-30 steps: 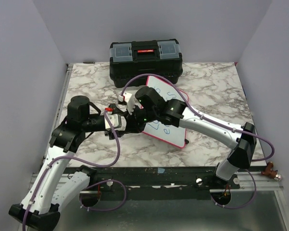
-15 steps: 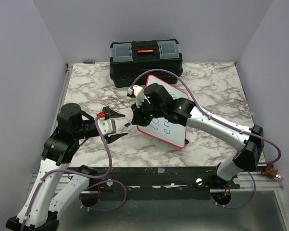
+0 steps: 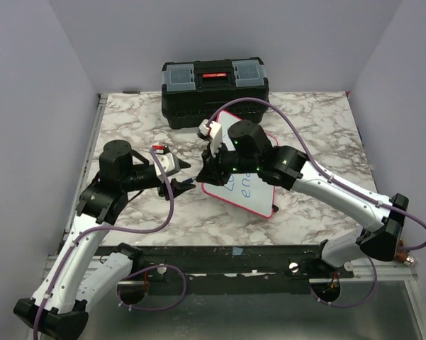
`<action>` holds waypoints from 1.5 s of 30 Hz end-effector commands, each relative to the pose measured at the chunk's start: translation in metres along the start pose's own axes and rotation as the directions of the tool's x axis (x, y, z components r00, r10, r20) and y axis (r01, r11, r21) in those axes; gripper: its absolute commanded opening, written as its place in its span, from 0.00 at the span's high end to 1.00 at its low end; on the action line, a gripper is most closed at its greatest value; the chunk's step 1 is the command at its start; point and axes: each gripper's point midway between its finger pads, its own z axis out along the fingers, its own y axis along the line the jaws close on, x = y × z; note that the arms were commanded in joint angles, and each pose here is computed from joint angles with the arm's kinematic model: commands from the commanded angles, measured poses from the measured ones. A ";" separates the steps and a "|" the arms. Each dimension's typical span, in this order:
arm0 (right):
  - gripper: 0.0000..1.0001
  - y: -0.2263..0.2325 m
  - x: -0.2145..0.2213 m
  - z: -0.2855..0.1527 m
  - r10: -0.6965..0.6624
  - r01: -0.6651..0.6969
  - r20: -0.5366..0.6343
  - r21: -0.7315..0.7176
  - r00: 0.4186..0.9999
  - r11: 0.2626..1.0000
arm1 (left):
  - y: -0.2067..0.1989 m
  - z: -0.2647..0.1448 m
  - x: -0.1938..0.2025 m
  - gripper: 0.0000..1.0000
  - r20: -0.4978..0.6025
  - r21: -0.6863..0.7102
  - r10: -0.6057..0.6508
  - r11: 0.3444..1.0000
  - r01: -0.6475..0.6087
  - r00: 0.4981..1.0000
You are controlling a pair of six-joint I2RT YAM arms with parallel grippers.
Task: Write a sentence on the whiteboard
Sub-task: Pass from the right arm to the left
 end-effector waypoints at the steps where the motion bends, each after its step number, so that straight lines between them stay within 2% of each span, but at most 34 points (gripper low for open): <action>1: 0.99 0.011 -0.006 -0.008 0.006 -0.004 0.036 -0.045 0.999 0.999 | 0.009 0.005 -0.006 0.42 0.023 -0.013 -0.023 1.000 0.024 0.999; 6: 0.99 0.015 -0.011 -0.013 0.011 -0.007 0.062 -0.058 0.998 0.998 | 0.007 0.007 0.004 0.48 -0.003 -0.002 -0.025 1.000 0.025 1.000; 10: 0.99 0.018 -0.014 -0.015 0.013 -0.008 0.075 -0.068 0.997 0.998 | 0.006 0.008 0.012 0.57 -0.025 0.012 -0.031 0.999 0.031 0.999; 18: 0.99 0.021 -0.016 -0.017 0.014 -0.007 0.086 -0.084 0.996 0.996 | 0.003 0.012 0.020 0.61 -0.029 0.045 -0.040 0.998 0.041 0.999; 20: 0.99 0.022 -0.015 -0.016 0.015 -0.008 0.083 -0.090 0.996 0.996 | 0.003 0.015 0.018 0.69 -0.018 0.058 -0.044 0.997 0.045 0.999; 23: 0.99 0.023 -0.015 -0.015 0.020 -0.012 0.085 -0.097 0.996 0.995 | 0.005 0.018 0.016 0.97 -0.003 0.066 -0.064 0.996 0.064 0.998; 27: 0.99 0.019 -0.013 -0.013 0.036 -0.030 0.083 -0.075 0.996 0.997 | 0.007 0.023 0.010 1.00 0.029 0.076 -0.097 0.993 0.095 0.995; 28: 0.93 0.016 -0.013 -0.012 0.042 -0.038 0.081 -0.060 0.996 0.997 | 0.007 0.023 0.008 1.00 0.038 0.076 -0.105 0.992 0.102 0.994; 29: 0.79 0.013 -0.012 -0.011 0.047 -0.044 0.078 -0.043 0.996 0.998 | 0.007 0.023 0.006 1.00 0.048 0.072 -0.106 0.992 0.103 0.993; 32: 0.12 0.004 -0.011 -0.010 0.057 -0.058 0.071 0.008 0.996 0.998 | 0.010 0.023 0.004 1.00 0.058 0.046 -0.119 0.992 0.116 0.991; 33: 0.00 0.001 -0.012 -0.011 0.061 -0.063 0.077 0.027 0.995 0.998 | 0.013 0.022 0.005 1.00 0.056 0.023 -0.123 0.992 0.121 0.991; 37: 0.00 -0.023 -0.023 -0.020 0.087 -0.111 0.141 0.175 0.986 0.978 | 0.020 0.019 0.014 1.00 0.039 -0.048 -0.158 0.986 0.160 0.987; 40: 0.00 -0.050 -0.034 -0.036 0.092 -0.163 0.221 0.332 0.971 0.929 | 0.024 0.017 0.027 1.00 0.030 -0.103 -0.200 0.974 0.202 0.979; 43: 0.00 -0.071 -0.042 -0.057 0.091 -0.225 0.301 0.448 0.949 0.865 | 0.033 0.014 0.043 1.00 0.047 -0.197 -0.276 0.940 0.279 0.960; 45: 0.00 -0.079 -0.044 -0.068 0.084 -0.256 0.346 0.489 0.934 0.834 | 0.044 0.011 0.051 1.00 0.087 -0.284 -0.351 0.888 0.361 0.932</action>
